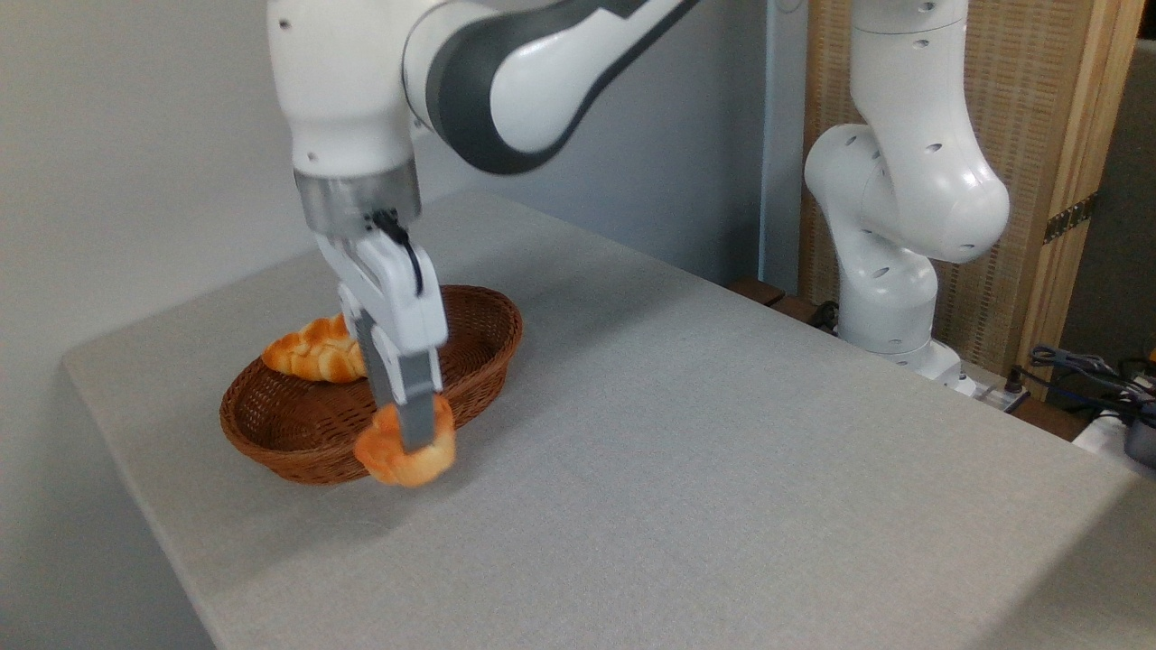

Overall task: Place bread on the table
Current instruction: 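Lower the roll onto the table beside the basket and release it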

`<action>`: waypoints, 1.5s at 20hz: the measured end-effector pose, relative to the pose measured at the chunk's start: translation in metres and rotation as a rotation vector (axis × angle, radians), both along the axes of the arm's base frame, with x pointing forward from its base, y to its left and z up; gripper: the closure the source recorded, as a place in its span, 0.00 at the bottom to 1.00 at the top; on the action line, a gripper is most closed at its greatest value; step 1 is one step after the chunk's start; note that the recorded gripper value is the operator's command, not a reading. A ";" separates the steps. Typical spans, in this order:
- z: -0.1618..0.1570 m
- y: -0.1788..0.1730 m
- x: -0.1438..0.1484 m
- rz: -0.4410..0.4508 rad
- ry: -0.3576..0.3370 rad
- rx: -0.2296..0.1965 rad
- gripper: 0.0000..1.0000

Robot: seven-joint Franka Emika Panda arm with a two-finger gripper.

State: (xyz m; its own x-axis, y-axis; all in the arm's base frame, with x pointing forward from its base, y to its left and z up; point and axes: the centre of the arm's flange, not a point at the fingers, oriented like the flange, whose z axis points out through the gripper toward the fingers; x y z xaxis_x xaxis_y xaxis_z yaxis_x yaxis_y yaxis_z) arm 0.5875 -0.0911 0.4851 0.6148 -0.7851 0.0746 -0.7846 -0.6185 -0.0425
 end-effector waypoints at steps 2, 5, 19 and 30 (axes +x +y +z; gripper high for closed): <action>-0.022 0.006 0.001 0.011 0.039 0.008 0.00; -0.037 0.012 0.005 0.023 0.064 0.014 0.00; -0.034 0.021 0.006 0.037 0.060 0.013 0.00; 0.019 0.020 0.013 0.041 -0.045 -0.012 0.00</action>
State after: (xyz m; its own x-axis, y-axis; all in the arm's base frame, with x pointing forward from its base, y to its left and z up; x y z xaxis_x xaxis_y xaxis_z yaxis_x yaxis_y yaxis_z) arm 0.6002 -0.0715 0.5044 0.6421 -0.7583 0.1122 -0.7562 -0.6506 -0.0698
